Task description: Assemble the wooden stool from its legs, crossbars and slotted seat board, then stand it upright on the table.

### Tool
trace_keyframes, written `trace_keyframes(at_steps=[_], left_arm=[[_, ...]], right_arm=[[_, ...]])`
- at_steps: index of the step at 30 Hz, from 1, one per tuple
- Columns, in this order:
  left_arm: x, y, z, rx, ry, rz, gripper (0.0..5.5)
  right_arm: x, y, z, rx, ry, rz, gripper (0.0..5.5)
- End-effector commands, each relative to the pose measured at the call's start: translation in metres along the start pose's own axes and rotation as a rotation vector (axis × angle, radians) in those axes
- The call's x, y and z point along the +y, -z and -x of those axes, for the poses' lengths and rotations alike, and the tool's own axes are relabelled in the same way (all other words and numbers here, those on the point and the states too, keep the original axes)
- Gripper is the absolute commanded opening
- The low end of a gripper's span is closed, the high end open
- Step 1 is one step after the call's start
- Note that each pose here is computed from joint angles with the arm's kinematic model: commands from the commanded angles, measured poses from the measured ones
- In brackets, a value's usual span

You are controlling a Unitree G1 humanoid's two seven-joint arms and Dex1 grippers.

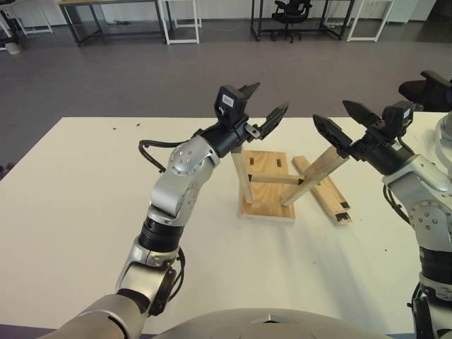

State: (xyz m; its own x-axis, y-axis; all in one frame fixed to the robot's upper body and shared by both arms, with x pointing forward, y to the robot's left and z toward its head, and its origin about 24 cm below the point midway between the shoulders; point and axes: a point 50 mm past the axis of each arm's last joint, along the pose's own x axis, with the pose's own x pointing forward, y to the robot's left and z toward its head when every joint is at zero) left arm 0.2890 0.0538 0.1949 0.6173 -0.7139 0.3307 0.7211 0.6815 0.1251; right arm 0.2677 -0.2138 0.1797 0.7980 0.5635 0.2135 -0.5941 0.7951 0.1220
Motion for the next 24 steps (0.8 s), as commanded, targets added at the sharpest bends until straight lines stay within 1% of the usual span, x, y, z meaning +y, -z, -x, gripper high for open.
trace_keyframes(at_steps=[1,2,4,6,7,8,9,10,11,12,13,14,15,16,17,18,19,20,21,23,24], left_arm=[[0.010,0.035,0.005,0.178,-0.050,0.074,3.94],[0.017,0.016,-0.001,0.105,-0.054,0.071,3.94],[0.031,-0.021,-0.007,-0.025,-0.068,0.066,3.94],[0.049,-0.058,-0.004,-0.151,-0.090,0.069,3.94],[0.056,-0.077,0.001,-0.213,-0.091,0.071,3.94],[0.061,-0.094,0.008,-0.258,-0.086,0.064,3.94],[0.062,-0.103,0.012,-0.281,-0.078,0.061,3.94],[0.067,-0.108,0.027,-0.255,-0.056,0.020,3.94],[0.071,-0.107,0.045,-0.196,-0.036,-0.029,3.94],[0.075,-0.102,0.064,-0.113,-0.021,-0.074,3.94],[0.083,-0.090,0.096,0.038,-0.013,-0.108,3.94],[0.088,-0.078,0.128,0.188,0.004,-0.102,3.94],[0.088,-0.072,0.152,0.296,0.026,-0.081,3.94],[0.086,-0.066,0.173,0.394,0.050,-0.063,3.94],[0.080,-0.061,0.183,0.456,0.086,-0.053,3.94],[0.073,-0.057,0.187,0.491,0.123,-0.042,3.94],[0.064,-0.051,0.187,0.528,0.170,-0.035,3.94],[0.054,-0.041,0.186,0.574,0.215,-0.033,3.94],[0.045,-0.027,0.184,0.637,0.248,-0.045,3.94],[0.030,0.003,0.185,0.771,0.308,-0.092,3.94],[0.024,0.016,0.186,0.831,0.342,-0.121,3.94]], right_arm=[[0.010,0.021,-0.003,0.067,-0.029,-0.153,5.36],[0.009,0.010,-0.006,0.015,-0.036,-0.172,5.36],[-0.005,-0.010,-0.009,-0.081,0.005,-0.196,5.36],[-0.033,-0.020,-0.008,-0.127,0.150,-0.165,5.36],[-0.046,-0.016,-0.005,-0.097,0.222,-0.134,5.36],[-0.055,-0.003,-0.004,-0.008,0.273,-0.063,5.36],[-0.059,0.006,-0.001,0.058,0.294,-0.012,5.36],[-0.048,0.030,-0.001,0.211,0.204,0.046,5.36],[-0.032,0.050,0.000,0.327,0.081,0.066,5.36],[-0.014,0.062,0.003,0.396,-0.042,0.070,5.36],[0.005,0.070,0.001,0.428,-0.132,0.047,5.36],[0.026,0.074,-0.007,0.422,-0.200,0.020,5.36],[0.043,0.076,-0.014,0.411,-0.250,-0.001,5.36],[0.065,0.079,-0.028,0.396,-0.306,-0.028,5.36],[0.085,0.083,-0.041,0.401,-0.355,-0.039,5.36],[0.100,0.087,-0.051,0.419,-0.392,-0.027,5.36],[0.106,0.089,-0.057,0.436,-0.405,0.001,5.36],[0.101,0.089,-0.061,0.447,-0.379,0.046,5.36],[0.082,0.086,-0.063,0.456,-0.301,0.106,5.36],[0.029,0.082,-0.060,0.517,-0.099,0.326,5.36],[0.005,0.083,-0.056,0.576,-0.043,0.486,5.36]])
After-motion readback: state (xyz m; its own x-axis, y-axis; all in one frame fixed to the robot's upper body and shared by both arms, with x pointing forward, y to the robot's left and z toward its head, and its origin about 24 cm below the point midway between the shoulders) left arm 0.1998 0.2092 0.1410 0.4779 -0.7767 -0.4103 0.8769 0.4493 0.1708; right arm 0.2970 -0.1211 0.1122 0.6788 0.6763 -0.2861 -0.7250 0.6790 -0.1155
